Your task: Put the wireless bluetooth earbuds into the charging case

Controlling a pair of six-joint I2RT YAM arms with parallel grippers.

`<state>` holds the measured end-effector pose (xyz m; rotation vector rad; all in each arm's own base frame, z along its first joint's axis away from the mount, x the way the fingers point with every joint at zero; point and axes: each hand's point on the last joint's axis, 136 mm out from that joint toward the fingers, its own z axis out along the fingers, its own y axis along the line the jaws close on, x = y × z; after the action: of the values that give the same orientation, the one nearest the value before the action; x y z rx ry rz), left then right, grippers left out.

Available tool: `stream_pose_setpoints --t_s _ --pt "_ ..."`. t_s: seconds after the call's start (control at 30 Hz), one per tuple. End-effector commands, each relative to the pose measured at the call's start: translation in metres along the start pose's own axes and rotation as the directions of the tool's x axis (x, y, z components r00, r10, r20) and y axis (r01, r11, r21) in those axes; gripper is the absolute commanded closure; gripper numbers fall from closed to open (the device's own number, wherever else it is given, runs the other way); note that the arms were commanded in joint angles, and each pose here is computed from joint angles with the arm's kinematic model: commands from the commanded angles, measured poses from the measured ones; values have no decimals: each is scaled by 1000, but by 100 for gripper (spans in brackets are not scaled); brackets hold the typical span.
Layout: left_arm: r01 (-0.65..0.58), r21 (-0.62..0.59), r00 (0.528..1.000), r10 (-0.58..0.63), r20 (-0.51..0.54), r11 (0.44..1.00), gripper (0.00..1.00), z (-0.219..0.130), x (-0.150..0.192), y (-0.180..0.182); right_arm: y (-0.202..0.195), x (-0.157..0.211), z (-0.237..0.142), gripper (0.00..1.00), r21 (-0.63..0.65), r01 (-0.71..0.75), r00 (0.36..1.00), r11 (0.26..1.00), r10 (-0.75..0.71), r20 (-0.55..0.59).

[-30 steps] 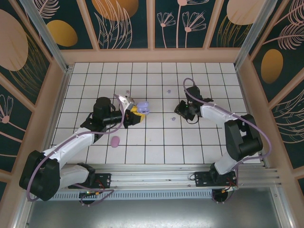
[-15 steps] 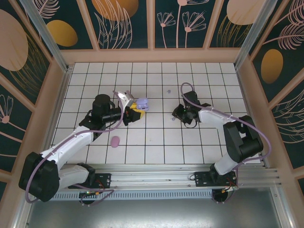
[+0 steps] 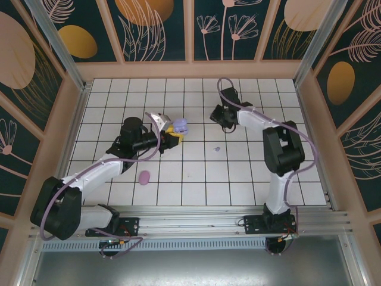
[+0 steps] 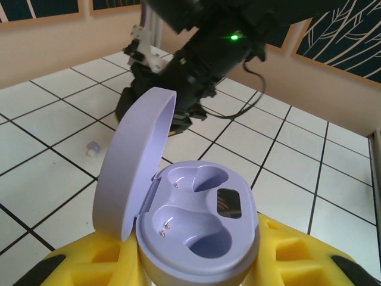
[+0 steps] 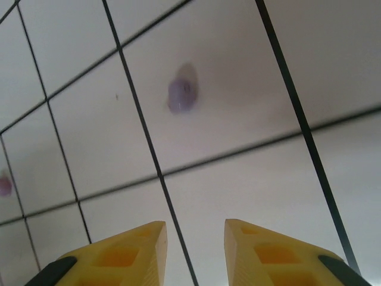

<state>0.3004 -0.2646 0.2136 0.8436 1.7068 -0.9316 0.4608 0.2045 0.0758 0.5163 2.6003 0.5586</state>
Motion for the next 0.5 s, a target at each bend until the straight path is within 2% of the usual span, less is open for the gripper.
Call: stream_pose_setpoints --t_s 0.0,0.27,0.47 --pt "-40 5 998 40 50 999 100 2 -10 -1 -10 -9 14 69 62 24 999 998 -22 -30" --pt "-48 5 998 48 46 999 100 2 -7 -1 0 -33 43 69 85 51 999 995 -50 -13" --pt "-50 5 998 49 42 999 100 3 -6 0 0 -38 50 69 96 70 998 993 -70 -7"
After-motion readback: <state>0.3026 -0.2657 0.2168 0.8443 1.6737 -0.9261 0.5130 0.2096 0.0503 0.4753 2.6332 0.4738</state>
